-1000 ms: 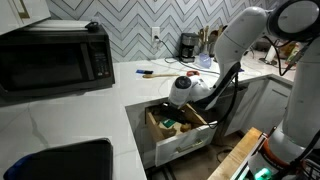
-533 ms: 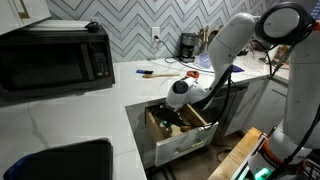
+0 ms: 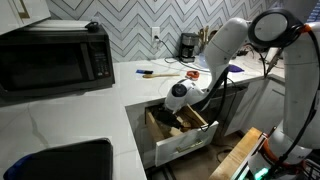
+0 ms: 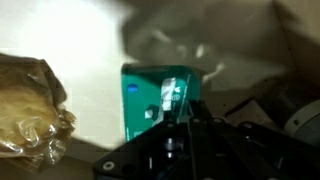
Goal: Remove the green packet from the open drawer and put it on the counter
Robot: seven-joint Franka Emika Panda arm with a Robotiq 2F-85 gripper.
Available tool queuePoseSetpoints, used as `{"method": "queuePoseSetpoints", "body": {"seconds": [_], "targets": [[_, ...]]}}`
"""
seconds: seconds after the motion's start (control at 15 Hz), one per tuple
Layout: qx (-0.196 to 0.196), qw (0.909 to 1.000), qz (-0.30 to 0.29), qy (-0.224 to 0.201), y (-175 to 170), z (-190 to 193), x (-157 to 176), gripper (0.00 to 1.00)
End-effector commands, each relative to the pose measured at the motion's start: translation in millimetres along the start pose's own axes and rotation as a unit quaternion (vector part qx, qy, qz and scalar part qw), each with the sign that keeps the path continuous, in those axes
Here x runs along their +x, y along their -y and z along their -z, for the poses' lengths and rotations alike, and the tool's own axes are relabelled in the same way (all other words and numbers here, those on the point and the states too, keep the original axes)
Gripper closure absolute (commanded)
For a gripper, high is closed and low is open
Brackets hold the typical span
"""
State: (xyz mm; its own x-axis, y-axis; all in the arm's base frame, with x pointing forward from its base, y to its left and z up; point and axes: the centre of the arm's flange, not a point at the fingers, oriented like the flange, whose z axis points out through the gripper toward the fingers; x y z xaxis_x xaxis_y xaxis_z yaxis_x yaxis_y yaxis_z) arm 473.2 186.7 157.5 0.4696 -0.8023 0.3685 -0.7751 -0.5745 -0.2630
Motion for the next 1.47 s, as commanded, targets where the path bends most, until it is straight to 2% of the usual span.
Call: {"method": "queuePoseSetpoints", "body": {"seconds": [0.0,0.53,1.0,1.4], "targets": [[-0.001,1.0,-0.002,0.007,-5,-6,-5,1.0],[0.008,0.9992,0.005,0.04,9,56,6,1.0],[-0.036,0.9961,-0.011,0.079,14,98,24,1.0],[-0.049,0.9895,-0.025,0.134,22,135,47,1.0]]}}
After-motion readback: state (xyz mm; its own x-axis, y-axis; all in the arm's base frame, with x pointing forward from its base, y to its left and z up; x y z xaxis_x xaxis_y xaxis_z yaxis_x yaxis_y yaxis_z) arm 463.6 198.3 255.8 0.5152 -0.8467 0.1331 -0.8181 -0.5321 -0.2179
